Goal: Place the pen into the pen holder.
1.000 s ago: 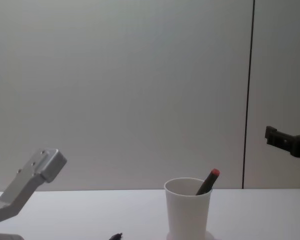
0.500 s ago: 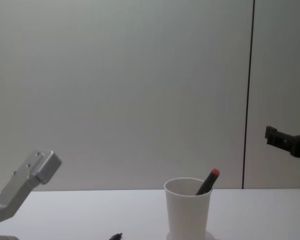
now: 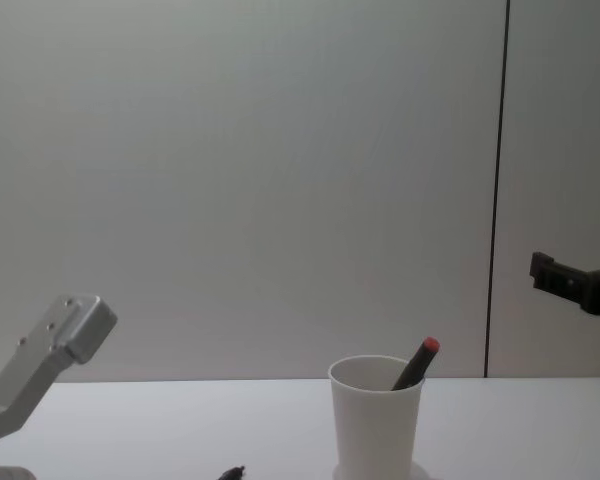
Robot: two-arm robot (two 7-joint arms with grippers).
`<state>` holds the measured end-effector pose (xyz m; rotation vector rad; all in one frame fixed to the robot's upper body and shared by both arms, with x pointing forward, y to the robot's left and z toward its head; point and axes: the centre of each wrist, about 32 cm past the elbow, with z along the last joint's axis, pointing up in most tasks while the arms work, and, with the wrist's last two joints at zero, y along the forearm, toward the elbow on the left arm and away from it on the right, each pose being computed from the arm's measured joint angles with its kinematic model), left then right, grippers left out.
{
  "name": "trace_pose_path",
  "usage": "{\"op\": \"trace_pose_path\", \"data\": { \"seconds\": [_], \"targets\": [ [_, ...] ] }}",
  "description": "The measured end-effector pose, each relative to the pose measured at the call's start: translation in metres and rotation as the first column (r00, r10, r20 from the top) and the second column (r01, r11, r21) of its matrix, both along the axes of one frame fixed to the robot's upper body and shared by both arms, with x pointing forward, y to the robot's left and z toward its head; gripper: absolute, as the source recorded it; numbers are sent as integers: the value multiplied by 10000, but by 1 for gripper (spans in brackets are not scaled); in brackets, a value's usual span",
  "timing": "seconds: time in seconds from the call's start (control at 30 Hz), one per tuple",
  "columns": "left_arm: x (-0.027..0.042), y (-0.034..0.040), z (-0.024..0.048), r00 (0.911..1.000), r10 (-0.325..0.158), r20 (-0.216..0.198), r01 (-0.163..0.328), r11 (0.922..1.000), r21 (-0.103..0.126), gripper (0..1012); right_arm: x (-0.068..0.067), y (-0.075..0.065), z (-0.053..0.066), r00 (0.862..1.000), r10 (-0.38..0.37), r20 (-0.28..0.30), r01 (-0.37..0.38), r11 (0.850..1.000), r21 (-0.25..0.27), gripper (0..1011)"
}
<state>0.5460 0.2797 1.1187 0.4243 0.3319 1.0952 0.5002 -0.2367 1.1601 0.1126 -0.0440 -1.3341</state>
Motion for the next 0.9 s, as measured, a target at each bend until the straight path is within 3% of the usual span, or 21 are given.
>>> {"op": "trace_pose_path", "data": {
  "seconds": [0.9],
  "targets": [
    [36,11,12,9993,-68,360,63,9999,143,1004,0,0,0,10000,0,0,0,10000,0,1001]
  ]
}}
